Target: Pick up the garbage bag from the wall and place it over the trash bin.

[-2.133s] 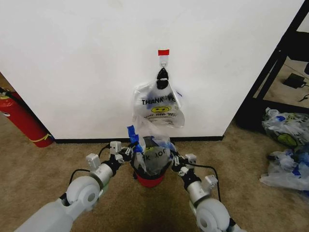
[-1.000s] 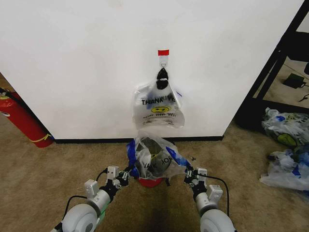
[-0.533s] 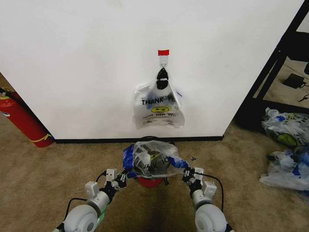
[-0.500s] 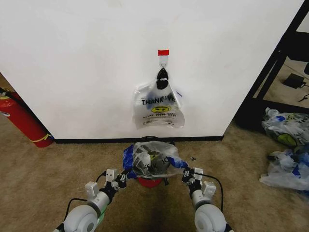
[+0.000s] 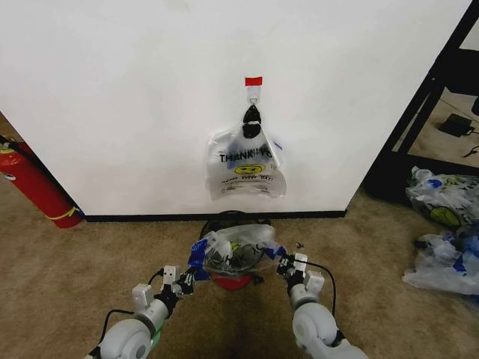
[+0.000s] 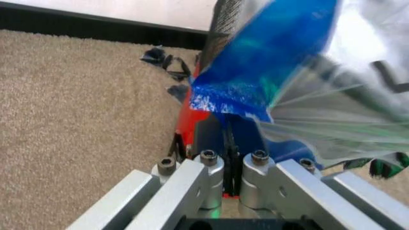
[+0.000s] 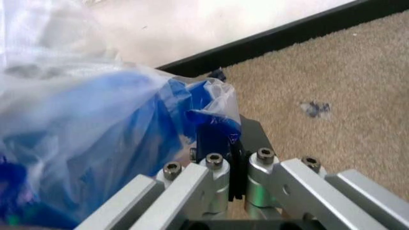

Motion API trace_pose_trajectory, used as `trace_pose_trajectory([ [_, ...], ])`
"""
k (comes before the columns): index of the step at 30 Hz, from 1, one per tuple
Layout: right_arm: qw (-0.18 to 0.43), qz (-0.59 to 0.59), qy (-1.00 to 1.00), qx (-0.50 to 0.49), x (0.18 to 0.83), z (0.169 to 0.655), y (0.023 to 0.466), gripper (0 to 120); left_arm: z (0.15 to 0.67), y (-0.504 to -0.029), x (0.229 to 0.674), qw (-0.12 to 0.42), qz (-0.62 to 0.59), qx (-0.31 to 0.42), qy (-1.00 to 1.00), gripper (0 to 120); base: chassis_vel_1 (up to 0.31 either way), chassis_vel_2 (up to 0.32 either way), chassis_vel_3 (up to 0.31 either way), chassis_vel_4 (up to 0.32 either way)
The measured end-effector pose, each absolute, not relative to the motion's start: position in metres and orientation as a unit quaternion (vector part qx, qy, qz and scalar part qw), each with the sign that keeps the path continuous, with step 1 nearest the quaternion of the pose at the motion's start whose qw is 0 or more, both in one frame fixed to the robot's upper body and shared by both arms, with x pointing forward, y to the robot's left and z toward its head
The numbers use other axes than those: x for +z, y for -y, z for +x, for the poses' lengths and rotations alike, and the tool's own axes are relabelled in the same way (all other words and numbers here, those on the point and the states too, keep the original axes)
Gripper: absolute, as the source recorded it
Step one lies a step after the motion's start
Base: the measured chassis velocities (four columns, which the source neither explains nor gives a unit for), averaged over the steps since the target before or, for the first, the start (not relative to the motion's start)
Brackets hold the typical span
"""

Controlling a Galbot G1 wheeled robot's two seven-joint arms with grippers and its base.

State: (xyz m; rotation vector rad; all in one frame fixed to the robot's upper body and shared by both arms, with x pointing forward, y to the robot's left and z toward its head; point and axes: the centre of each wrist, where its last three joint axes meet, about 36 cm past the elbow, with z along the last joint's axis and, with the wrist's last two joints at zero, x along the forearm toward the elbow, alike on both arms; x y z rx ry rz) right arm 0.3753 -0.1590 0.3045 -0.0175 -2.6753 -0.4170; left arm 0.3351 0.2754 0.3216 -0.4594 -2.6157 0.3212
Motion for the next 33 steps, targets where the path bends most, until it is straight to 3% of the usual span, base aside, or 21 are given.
trace_pose_trajectory([
  [20, 0.221, 0.017, 0.966, -0.132, 0.293, 0.406, 0.161, 0, 0.347, -0.278, 0.305, 0.246, -0.165, 0.105, 0.949, 0, 0.0, 0.0, 0.0, 0.0],
  [25, 0.215, 0.031, 0.968, -0.129, 0.294, 0.397, 0.165, 0, 0.341, -0.278, 0.313, 0.245, -0.168, 0.101, 0.949, 13, 0.0, 0.0, 0.0, 0.0],
  [29, 0.202, 0.049, 0.971, -0.118, 0.294, 0.384, 0.171, 10, 0.335, -0.278, 0.321, 0.238, -0.173, 0.09, 0.951, 26, 0.0, 0.0, 0.0, 0.0],
  [33, 0.183, 0.063, 0.976, -0.101, 0.299, 0.365, 0.181, 27, 0.325, -0.278, 0.336, 0.226, -0.184, 0.075, 0.954, 45, 0.0, 0.0, 0.0, 0.0],
])
